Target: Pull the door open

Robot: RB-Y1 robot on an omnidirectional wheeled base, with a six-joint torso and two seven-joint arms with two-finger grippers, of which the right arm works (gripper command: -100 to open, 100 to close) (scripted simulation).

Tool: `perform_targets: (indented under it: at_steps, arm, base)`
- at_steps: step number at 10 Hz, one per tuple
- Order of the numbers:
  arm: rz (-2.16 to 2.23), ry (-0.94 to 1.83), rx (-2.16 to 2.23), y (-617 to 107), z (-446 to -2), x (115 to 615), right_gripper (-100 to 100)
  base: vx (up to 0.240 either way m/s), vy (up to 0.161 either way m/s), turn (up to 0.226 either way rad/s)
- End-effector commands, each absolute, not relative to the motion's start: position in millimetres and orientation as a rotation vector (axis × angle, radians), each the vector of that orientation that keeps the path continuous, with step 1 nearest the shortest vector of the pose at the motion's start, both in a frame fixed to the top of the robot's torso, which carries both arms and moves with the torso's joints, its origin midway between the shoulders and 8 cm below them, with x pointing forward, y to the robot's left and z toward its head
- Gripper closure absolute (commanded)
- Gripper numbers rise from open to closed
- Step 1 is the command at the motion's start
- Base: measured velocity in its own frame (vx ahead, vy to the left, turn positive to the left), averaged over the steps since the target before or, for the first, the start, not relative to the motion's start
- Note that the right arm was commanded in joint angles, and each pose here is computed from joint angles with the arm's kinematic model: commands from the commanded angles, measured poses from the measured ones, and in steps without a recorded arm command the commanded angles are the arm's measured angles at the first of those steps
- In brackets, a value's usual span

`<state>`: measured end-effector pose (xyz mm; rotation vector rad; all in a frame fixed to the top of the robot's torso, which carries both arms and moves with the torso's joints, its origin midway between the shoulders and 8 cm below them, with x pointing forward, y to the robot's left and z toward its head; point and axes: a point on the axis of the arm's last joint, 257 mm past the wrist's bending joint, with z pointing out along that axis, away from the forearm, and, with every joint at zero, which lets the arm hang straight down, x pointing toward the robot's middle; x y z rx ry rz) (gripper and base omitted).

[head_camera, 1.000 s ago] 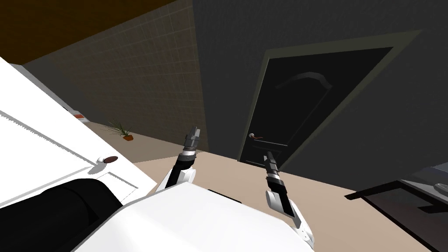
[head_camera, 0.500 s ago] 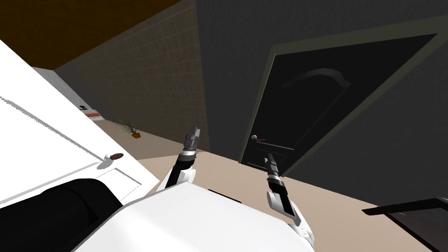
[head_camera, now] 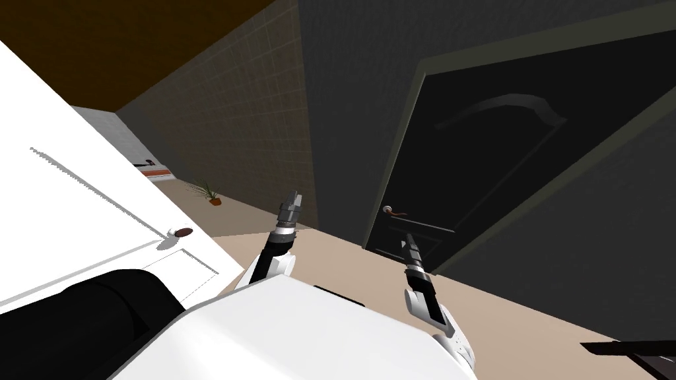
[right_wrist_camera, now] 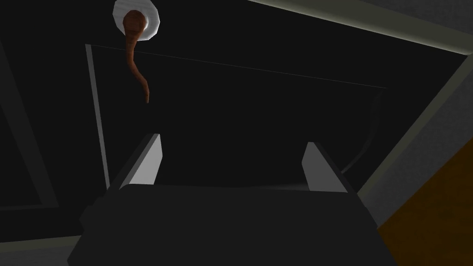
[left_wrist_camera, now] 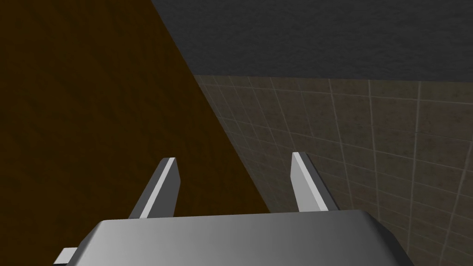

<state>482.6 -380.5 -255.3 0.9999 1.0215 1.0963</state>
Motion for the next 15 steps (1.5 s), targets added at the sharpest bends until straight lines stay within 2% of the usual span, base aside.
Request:
perform_targets:
  at_steps: [1, 4, 15]
  arm:
    - [1.089, 1.024, 1.01, -384.6, -261.3, 482.3, -100]
    - [1.057, 1.028, 1.056, -406.2, -279.2, 485.6, -100]
    - [0.957, 1.031, 1.188, -460.7, -326.5, 481.5, -100]
  base:
    - [0.039, -0.019, 0.056]
    - [0.064, -0.045, 0.156]
    - [0.053, -0.042, 0.093]
